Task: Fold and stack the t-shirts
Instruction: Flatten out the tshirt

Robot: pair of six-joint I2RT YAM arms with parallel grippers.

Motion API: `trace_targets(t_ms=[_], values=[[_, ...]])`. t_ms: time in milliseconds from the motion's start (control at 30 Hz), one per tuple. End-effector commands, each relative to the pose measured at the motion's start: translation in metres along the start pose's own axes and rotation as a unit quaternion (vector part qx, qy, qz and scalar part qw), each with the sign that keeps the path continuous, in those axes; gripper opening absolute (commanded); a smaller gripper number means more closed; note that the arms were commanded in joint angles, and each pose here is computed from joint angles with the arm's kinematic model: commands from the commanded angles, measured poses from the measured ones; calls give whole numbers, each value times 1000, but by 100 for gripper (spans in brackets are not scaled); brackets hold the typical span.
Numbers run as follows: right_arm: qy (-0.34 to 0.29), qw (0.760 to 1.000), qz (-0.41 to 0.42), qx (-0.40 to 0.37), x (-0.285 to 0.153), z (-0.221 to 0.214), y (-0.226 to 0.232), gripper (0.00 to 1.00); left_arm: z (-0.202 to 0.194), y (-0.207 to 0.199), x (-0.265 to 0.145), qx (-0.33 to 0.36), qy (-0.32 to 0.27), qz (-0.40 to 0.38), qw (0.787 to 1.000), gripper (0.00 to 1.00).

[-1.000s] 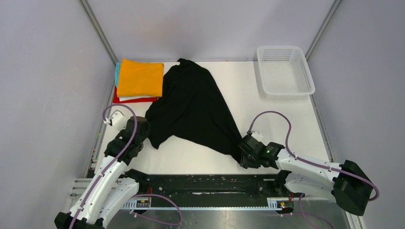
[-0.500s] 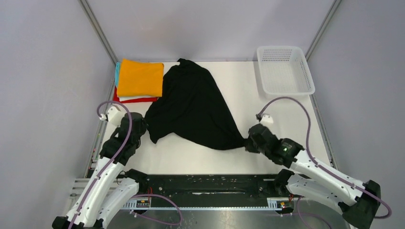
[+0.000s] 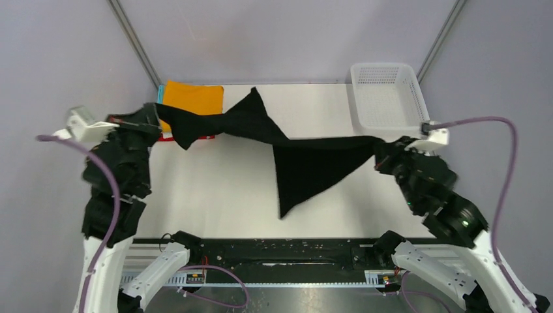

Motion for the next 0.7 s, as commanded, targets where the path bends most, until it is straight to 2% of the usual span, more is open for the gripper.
trace_targets(t_ms=[0, 133, 300, 467, 667], values=[[-107, 994, 6, -5, -41, 72, -1, 0, 102, -43, -35, -13, -118, -92, 989, 0], [-127, 989, 75, -5, -84, 106, 10, 0, 152, -66, -66, -1, -149, -152, 977, 0], [-162, 973, 164, 32, -134, 132, 15, 0, 192, -83, -113, -11, -184, -235, 954, 0], [-147, 960, 236, 20, -168, 144, 29, 0, 223, -94, -154, -18, -214, -304, 928, 0], [-167, 959, 230, 17, -174, 157, 29, 0, 239, -106, -165, -15, -229, -332, 915, 0]])
Point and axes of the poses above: each gripper's point midway between its finger pads, its own x axis out along the fingers, its own y axis along the line the jaws close on, z = x × y, the point moved 3 cm from there along -x, back along the fingers, and after that the axes turned 10 degrees about x, right-handed, at the moved point
